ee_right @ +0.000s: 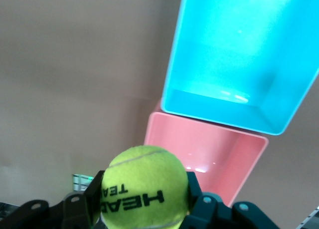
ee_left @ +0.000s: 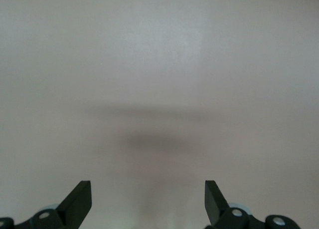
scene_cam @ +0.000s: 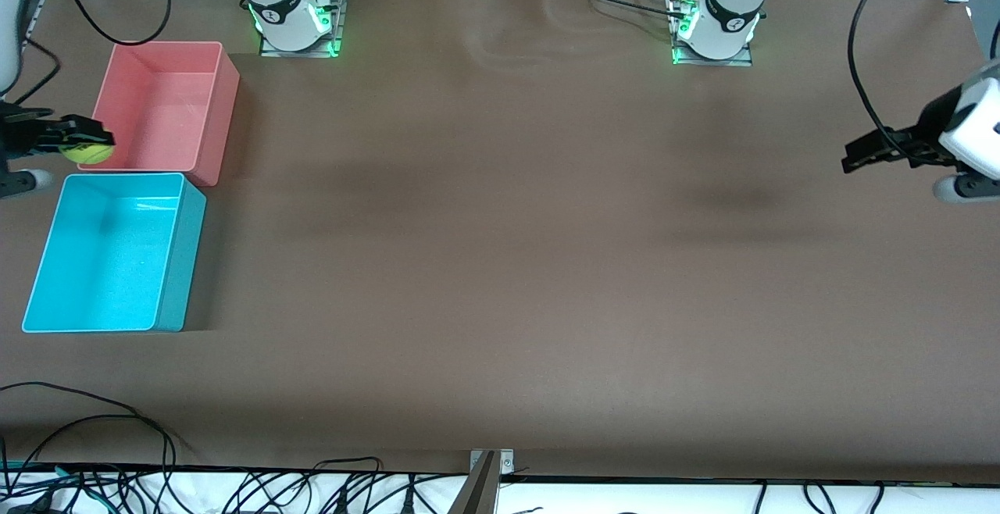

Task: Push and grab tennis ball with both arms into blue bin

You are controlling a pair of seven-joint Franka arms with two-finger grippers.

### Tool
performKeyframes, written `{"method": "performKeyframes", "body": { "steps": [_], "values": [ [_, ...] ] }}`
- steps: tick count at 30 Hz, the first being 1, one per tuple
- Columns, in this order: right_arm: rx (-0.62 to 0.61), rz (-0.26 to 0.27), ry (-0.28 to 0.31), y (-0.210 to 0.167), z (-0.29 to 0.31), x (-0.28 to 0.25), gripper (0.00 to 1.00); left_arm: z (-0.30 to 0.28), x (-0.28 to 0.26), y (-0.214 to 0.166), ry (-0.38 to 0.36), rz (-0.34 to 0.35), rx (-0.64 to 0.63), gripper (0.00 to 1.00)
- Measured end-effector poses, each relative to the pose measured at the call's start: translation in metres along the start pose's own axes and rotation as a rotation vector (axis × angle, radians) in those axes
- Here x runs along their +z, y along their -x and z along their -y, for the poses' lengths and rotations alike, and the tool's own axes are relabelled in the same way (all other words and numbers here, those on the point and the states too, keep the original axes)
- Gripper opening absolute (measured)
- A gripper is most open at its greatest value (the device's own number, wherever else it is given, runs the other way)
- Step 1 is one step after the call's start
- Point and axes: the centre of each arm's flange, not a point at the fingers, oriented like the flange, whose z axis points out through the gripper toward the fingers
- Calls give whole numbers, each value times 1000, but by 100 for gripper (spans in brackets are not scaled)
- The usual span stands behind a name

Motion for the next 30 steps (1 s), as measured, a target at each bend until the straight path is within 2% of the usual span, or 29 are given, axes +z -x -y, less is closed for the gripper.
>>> {"method": "performKeyframes", "body": {
  "steps": [8, 18, 30],
  "values": [
    [30, 19, 18, -10, -36, 52, 67, 6, -3, 3, 3, -15, -8, 100],
    [35, 10, 86, -33, -48, 118, 67, 6, -3, 3, 6, -19, -8, 100],
    [43, -6, 64, -56, -38, 172, 67, -1, -6, 1, 7, -34, 4, 100]
  ]
}}
